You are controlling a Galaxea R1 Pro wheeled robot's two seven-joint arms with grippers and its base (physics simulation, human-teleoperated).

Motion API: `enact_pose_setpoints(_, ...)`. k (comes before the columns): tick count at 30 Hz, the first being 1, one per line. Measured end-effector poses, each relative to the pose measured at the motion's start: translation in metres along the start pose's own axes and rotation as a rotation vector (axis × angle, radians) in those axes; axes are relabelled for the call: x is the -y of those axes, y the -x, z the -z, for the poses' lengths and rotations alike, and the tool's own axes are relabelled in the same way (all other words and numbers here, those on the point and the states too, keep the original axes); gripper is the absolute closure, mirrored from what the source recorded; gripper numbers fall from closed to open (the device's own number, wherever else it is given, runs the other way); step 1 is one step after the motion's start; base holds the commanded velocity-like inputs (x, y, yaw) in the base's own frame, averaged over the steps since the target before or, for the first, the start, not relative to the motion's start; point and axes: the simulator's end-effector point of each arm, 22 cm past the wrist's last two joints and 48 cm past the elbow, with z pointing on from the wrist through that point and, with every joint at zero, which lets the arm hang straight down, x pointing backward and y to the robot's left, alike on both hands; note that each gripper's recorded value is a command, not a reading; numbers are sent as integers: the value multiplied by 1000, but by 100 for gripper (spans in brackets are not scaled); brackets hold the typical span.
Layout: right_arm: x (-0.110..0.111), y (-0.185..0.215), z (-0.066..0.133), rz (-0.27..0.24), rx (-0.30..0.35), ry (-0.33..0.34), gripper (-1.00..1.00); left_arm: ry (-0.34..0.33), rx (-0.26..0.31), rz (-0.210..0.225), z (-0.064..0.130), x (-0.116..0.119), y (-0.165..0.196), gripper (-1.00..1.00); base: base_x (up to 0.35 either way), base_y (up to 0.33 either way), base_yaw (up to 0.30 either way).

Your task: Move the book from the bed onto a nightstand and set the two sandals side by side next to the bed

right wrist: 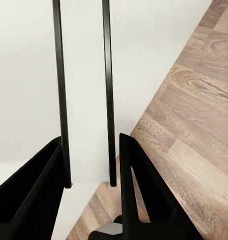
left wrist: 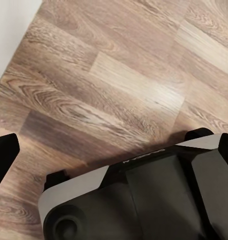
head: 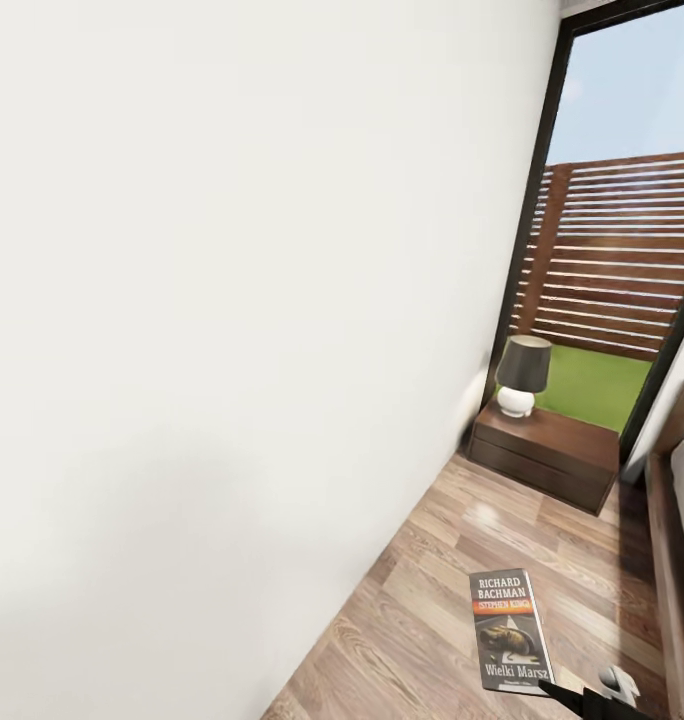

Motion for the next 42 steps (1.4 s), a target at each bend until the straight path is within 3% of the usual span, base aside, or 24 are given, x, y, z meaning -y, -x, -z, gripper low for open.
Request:
enact_pose_setpoints(17,0,1,0,-1,2,1,100,0,0,0,0,0,0,-100,164,45,-198)
enact_pose_setpoints(42,0,0,0,0,-1,-1,100,0,0,0,0,0,0,-100,8,1,-198)
